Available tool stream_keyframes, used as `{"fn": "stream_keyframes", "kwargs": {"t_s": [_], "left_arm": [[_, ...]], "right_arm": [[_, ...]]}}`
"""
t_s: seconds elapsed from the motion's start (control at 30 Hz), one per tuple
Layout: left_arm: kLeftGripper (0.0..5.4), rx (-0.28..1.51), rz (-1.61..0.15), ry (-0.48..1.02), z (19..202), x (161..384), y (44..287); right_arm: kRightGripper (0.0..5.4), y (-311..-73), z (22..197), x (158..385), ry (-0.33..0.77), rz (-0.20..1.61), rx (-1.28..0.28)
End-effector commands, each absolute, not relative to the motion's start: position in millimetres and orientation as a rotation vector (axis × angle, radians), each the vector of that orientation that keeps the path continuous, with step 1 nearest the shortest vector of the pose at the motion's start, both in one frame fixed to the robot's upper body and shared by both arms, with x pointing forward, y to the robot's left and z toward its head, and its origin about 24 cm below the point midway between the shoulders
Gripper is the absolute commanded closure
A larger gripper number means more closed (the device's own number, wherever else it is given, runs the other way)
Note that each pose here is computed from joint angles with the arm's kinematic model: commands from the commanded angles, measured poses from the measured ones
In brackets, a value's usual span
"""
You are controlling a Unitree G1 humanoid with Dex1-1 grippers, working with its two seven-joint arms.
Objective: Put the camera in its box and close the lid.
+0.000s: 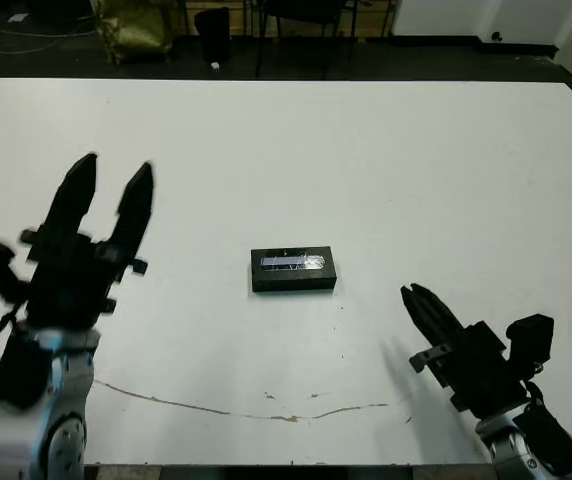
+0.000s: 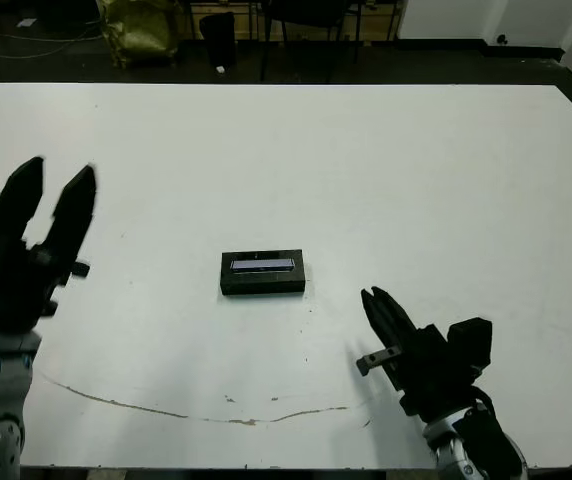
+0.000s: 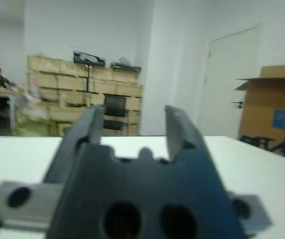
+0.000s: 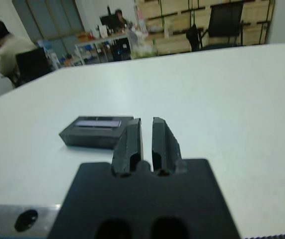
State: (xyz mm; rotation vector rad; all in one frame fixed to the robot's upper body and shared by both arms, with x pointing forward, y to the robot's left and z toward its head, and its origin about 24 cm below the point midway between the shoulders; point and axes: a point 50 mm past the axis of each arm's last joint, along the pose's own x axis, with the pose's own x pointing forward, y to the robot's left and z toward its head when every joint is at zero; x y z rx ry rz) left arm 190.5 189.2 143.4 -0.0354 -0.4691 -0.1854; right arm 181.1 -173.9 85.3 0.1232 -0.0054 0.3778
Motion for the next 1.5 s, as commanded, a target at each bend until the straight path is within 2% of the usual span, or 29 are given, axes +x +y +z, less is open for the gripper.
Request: {"fn": "stream_keyframes", "kwargs": {"t_s": [0.03, 0.17, 0.37, 0.53, 0.67, 0.97, 1.1, 1.2, 1.3, 1.5], "left_arm": [[4.37, -0.015, -0.127, -0.403, 123.4, 183.4, 190.7], [5.37, -0.004, -0.071, -0.367, 102.0, 178.1, 191.4], [5.39, -0.006, -0.019, -0.326, 78.8, 177.1, 184.7], [5.39, -0.008, -0.024, -0.298, 70.2, 177.7, 177.0], [5.39, 0.010, -0.023, -0.258, 71.9, 177.6, 168.4], [5.39, -0.010, -0.142, -0.253, 118.8, 203.7, 128.7], [5.39, -0.030, -0.215, -0.220, 128.6, 213.2, 106.6], [5.39, -0.040, -0.268, -0.164, 123.9, 221.2, 88.6], [5.39, -0.084, -0.287, -0.064, 111.6, 227.8, 72.0], [5.39, -0.201, -0.261, 0.208, 85.5, 238.4, 49.2]], "right_arm": [[5.40, -176.6, 80.4, 181.9, 0.005, 0.367, 0.129], [5.40, -173.6, 80.3, 181.0, 0.014, 0.312, 0.149], [5.40, -167.4, 79.3, 181.5, 0.005, 0.262, 0.136], [5.40, -163.2, 77.5, 182.2, 0.014, 0.248, 0.140], [5.40, -163.3, 73.5, 183.4, 0.023, 0.240, 0.138], [5.40, -163.6, 71.9, 184.2, 0.013, 0.241, 0.143], [5.40, -163.4, 71.9, 183.9, 0.020, 0.229, 0.129], [5.40, -163.7, 71.6, 183.2, 0.023, 0.225, 0.122], [5.40, -164.3, 71.7, 182.3, 0.027, 0.217, 0.126], [5.40, -166.7, 71.7, 182.1, 0.047, 0.195, 0.125]]}}
